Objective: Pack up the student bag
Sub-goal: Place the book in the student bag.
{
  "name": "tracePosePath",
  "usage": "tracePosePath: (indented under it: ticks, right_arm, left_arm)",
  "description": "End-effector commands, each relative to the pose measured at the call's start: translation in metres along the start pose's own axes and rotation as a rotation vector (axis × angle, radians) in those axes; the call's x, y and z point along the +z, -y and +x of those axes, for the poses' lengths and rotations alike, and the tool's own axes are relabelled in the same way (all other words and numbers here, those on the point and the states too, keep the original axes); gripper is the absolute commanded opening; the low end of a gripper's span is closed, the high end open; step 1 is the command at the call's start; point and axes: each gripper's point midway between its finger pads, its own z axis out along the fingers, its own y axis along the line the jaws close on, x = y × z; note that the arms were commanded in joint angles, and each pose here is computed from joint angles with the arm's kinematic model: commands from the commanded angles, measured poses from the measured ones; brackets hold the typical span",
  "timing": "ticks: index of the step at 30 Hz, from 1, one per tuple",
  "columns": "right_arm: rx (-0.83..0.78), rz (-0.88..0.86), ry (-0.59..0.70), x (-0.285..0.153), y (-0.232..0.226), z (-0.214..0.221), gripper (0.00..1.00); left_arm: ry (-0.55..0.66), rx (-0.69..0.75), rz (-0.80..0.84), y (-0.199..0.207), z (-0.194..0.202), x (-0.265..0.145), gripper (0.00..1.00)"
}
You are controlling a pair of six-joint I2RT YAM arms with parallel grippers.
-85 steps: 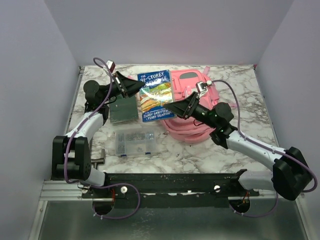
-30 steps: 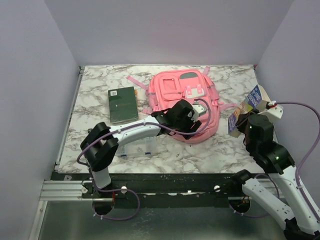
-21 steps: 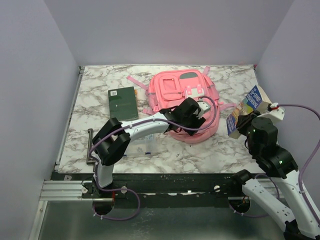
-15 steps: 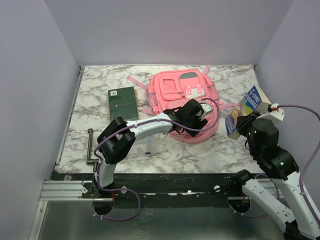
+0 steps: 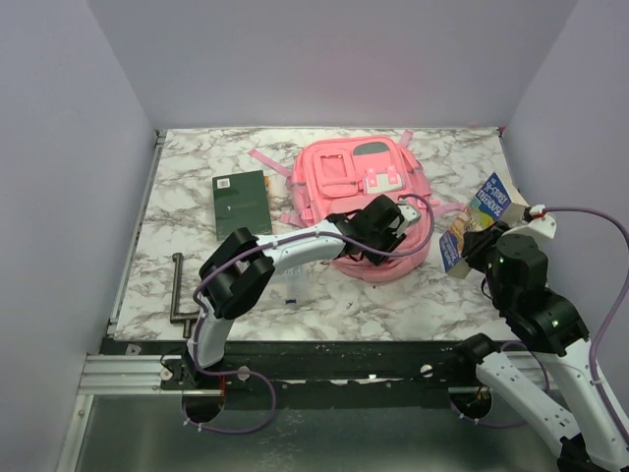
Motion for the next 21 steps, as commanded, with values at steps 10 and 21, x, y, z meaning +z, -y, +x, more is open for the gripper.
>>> tracePosePath:
  ticks: [10,21]
  right_arm:
    - [0.042,-0.06,-0.035,0.0,-0.016,0.003,0.0]
    - [0.13,-0.182,-0.236,0.021,-0.059,0.055,0.0]
  left_arm:
    - [0.053,0.031,-0.058,-0.007,-0.037,-0.023,0.0]
    - [0.399,-0.169,-0.213,-0.05,-0.153,-0.135,0.0]
